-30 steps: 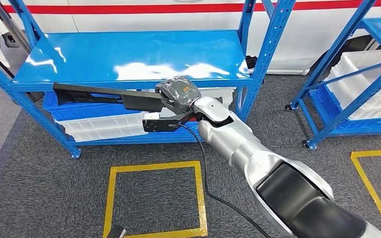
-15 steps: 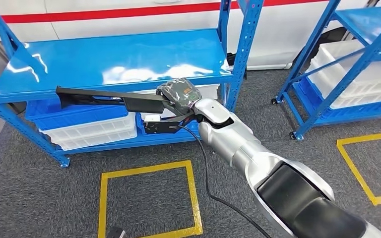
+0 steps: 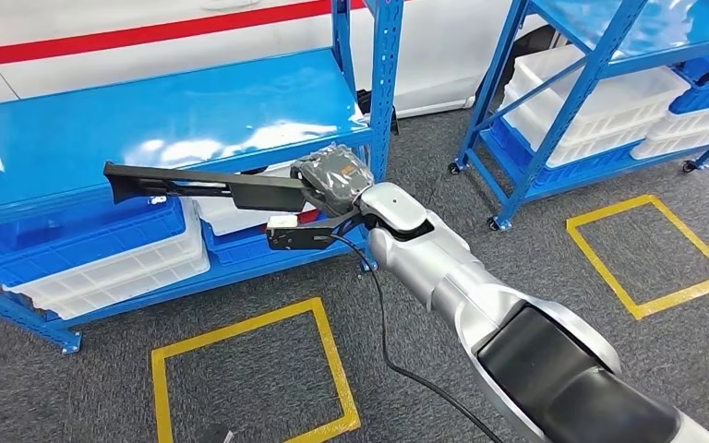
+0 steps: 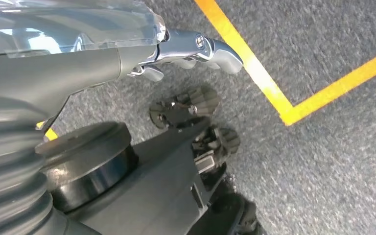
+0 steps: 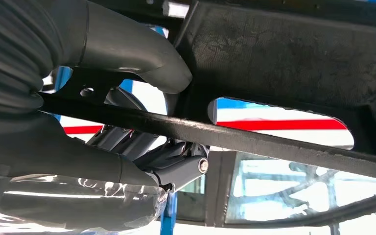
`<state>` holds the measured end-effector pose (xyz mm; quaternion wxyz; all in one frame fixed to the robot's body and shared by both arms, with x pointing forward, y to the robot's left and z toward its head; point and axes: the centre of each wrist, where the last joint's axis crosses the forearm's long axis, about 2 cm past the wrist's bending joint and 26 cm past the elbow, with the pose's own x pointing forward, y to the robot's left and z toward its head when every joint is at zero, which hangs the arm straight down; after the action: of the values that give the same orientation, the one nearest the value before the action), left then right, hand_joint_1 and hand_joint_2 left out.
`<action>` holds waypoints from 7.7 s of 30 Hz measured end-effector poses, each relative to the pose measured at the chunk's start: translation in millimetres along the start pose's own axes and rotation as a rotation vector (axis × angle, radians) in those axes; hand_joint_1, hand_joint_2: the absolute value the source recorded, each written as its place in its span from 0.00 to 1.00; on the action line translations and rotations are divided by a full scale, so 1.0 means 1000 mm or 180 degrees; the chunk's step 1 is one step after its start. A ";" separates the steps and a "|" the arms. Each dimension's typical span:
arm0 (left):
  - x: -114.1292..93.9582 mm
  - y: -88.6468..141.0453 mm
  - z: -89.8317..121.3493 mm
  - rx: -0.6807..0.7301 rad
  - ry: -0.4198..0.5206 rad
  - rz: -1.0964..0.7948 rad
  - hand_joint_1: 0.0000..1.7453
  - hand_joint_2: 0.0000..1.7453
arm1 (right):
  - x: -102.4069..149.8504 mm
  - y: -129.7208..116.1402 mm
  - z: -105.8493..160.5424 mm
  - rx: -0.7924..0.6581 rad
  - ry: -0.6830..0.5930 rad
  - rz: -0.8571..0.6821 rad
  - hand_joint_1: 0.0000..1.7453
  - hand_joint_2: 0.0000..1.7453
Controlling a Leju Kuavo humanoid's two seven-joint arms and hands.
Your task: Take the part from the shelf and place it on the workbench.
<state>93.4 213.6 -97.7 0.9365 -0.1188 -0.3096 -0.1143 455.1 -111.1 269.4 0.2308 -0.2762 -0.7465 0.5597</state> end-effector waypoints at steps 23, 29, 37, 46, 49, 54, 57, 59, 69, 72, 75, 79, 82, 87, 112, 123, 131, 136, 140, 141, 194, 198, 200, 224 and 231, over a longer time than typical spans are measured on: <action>-0.008 0.001 0.004 0.0027 0.0030 0.0026 0.00 1.00 | 0.003 0.003 0.001 -0.0019 -0.0030 -0.0051 1.00 1.00; -0.011 0.002 0.005 0.0066 0.0027 0.0053 0.00 1.00 | 0.007 0.000 -0.004 -0.0037 -0.0066 -0.0088 1.00 1.00; -0.013 0.002 0.006 0.0086 0.0091 0.0059 0.00 1.00 | 0.003 -0.001 -0.003 -0.0071 -0.0031 -0.0124 1.00 1.00; -0.010 0.001 0.005 0.0091 0.0105 0.0055 0.00 1.00 | 0.002 0.000 -0.001 -0.0085 -0.0013 -0.0122 1.00 1.00; -0.010 0.002 0.004 0.0102 0.0132 0.0055 0.00 1.00 | 0.002 0.000 -0.001 -0.0085 0.0010 -0.0128 1.00 1.00; -0.012 0.002 0.006 0.0182 0.0365 0.0031 0.00 1.00 | 0.005 0.009 0.003 -0.0042 0.0025 -0.0182 1.00 1.00; -0.013 0.003 0.006 0.0236 0.0474 -0.0001 0.00 1.00 | 0.006 0.010 0.003 -0.0040 0.0027 -0.0198 1.00 1.00; -0.013 0.003 0.006 0.0248 0.0508 -0.0019 0.00 1.00 | 0.006 0.010 0.003 -0.0045 0.0025 -0.0209 1.00 1.00; -0.013 0.003 0.006 0.0287 0.0637 -0.0216 0.00 1.00 | 0.006 0.015 0.007 -0.0027 0.0060 -0.0248 1.00 1.00; -0.012 0.003 0.006 0.0273 0.0653 -0.0275 0.00 1.00 | 0.006 0.015 0.007 -0.0034 0.0075 -0.0246 1.00 1.00; -0.011 0.003 0.005 0.0262 0.0668 -0.0318 0.00 1.00 | 0.007 0.014 0.006 -0.0052 0.0071 -0.0235 1.00 1.00; -0.007 0.003 0.003 0.0258 0.0658 -0.0342 0.00 1.00 | 0.005 0.014 0.008 -0.0049 0.0091 -0.0220 1.00 1.00; -0.009 0.003 0.004 0.0252 0.0673 -0.0351 0.00 1.00 | 0.007 0.016 0.008 -0.0047 0.0083 -0.0231 1.00 1.00; -0.009 0.004 0.004 0.0262 0.0711 -0.0402 0.00 1.00 | 0.008 0.020 0.011 -0.0024 0.0090 -0.0251 1.00 1.00; -0.003 0.007 0.002 0.0276 0.0812 -0.0457 0.00 1.00 | 0.029 0.022 0.002 -0.0094 0.0077 -0.0312 1.00 1.00; -0.005 0.010 0.003 0.0284 0.0682 -0.0520 0.00 1.00 | 0.035 0.023 0.001 -0.0121 0.0100 -0.0348 1.00 1.00; -0.011 0.010 0.006 0.0245 0.0687 -0.0532 0.00 1.00 | 0.033 0.028 0.005 -0.0109 0.0133 -0.0374 1.00 1.00; -0.011 0.009 0.006 0.0168 0.0708 -0.0496 0.00 1.00 | 0.033 0.027 0.005 -0.0140 0.0136 -0.0362 1.00 1.00; -0.008 0.010 0.005 0.0113 0.0728 -0.0473 0.00 1.00 | 0.030 0.026 0.007 -0.0179 0.0203 -0.0371 1.00 1.00; -0.009 0.011 0.005 0.0110 0.0738 -0.0473 0.00 1.00 | 0.030 0.025 0.007 -0.0189 0.0210 -0.0372 1.00 1.00; -0.017 0.019 0.010 0.0149 0.0804 -0.0454 0.00 1.00 | 0.062 0.033 0.001 -0.0290 0.0118 -0.0604 1.00 1.00; -0.017 0.020 0.010 0.0152 0.0800 -0.0452 0.00 1.00 | 0.063 0.032 -0.001 -0.0315 0.0100 -0.0607 1.00 1.00; -0.016 0.020 0.009 0.0154 0.0797 -0.0453 0.00 1.00 | 0.063 0.032 -0.001 -0.0319 0.0098 -0.0607 1.00 1.00; -0.015 0.022 0.009 0.0154 0.0760 -0.0447 0.00 1.00 | 0.065 0.036 0.001 -0.0332 0.0103 -0.0667 1.00 1.00; -0.012 0.022 0.007 0.0145 0.0738 -0.0440 0.00 1.00 | 0.065 0.034 -0.001 -0.0356 0.0117 -0.0590 1.00 1.00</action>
<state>86.6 238.1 -102.2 0.9583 -0.0620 -0.2092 -0.1845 412.5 -59.6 239.5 0.2794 -0.2286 -0.7945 0.4883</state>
